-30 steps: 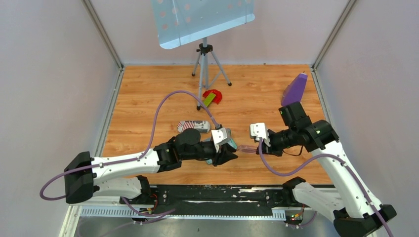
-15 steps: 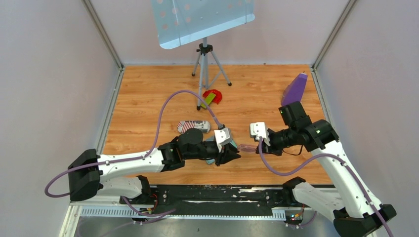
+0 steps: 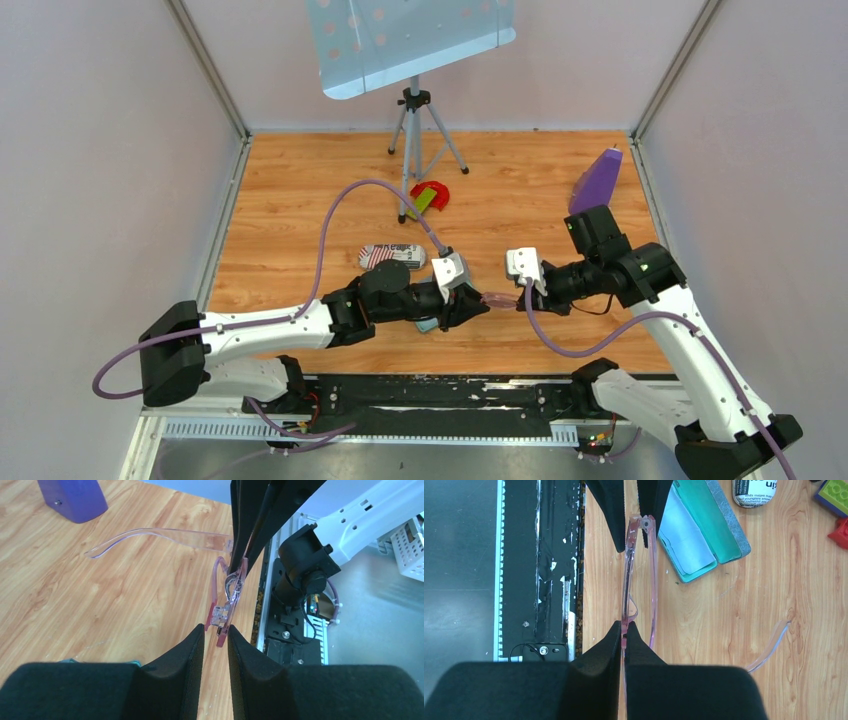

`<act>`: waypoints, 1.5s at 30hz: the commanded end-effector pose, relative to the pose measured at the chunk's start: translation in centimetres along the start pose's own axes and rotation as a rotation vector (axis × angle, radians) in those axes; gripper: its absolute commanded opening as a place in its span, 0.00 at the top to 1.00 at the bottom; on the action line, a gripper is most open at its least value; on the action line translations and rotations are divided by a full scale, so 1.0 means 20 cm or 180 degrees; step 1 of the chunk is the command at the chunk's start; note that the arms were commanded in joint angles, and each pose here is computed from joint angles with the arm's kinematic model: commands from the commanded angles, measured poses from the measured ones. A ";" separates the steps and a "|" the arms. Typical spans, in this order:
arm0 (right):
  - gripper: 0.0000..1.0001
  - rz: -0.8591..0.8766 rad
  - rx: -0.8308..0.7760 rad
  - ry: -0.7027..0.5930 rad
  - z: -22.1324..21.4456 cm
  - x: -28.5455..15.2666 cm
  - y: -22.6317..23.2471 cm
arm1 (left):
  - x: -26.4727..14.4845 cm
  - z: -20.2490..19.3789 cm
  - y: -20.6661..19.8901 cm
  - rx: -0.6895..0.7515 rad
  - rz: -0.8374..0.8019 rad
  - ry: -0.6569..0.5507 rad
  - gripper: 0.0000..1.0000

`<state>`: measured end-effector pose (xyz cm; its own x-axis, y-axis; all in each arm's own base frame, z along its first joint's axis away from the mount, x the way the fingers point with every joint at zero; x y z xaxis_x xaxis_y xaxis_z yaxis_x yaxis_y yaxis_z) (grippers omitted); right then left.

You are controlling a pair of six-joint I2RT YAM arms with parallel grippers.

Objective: Organize the sunglasses
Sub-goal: Fold the sunglasses at the center of the board.

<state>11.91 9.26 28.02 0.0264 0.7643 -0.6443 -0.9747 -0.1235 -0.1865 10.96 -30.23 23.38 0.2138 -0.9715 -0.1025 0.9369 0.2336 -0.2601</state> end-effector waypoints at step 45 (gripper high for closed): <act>0.76 -0.0089 0.1494 -0.0033 -0.18 0.05 -0.33 | -0.24 0.03 -0.19 0.0466 -0.0617 -0.0140 1.00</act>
<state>20.12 7.70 26.52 0.1310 0.7031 -0.6990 -0.9706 0.2345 0.0539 6.83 -26.64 25.06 0.0455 -0.9975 -0.0534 0.9886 0.0527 -0.1413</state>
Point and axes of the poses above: each gripper's point midway between its finger pads, its own x axis out along the fingers, its own y axis along the line the jaws close on, z = x × y, the point moved 9 cm from there along -x, back along the fingers, and after that the axes turned 7 degrees about -x, right-handed, at the moved point
